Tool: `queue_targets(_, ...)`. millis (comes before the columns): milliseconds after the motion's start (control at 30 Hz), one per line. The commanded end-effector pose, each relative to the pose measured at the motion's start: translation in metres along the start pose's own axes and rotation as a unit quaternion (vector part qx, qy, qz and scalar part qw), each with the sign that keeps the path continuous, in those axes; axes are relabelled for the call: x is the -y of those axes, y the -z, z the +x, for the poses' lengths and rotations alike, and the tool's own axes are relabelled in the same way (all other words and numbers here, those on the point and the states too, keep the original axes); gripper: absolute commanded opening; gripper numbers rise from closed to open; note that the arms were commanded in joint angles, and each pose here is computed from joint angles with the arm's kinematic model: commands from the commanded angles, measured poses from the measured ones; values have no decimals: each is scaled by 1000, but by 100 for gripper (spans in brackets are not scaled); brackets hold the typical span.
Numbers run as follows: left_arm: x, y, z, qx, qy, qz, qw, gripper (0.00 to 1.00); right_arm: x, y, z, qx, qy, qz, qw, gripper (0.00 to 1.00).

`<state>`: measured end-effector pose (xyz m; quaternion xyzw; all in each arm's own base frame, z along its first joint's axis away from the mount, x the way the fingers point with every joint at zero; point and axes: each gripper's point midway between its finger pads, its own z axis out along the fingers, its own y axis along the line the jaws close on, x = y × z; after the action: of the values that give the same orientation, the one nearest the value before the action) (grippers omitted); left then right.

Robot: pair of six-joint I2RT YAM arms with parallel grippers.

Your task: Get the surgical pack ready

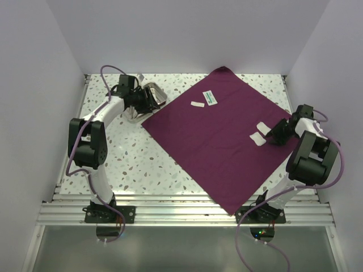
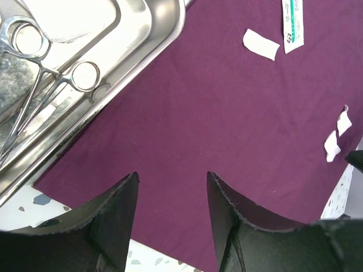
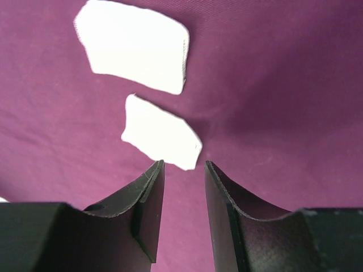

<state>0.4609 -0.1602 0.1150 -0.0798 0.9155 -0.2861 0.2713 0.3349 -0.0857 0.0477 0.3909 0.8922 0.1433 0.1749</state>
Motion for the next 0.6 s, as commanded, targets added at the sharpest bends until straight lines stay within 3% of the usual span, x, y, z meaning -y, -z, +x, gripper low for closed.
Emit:
queue_targets(0,18,11,-7,16,-32,28,999,55,3,-4,-17,18,11,10,1000,38)
queue_targets(567,21,-1,-2,0,-40,32,999,58,7,-29,-9,-1,-3,0,1000,33)
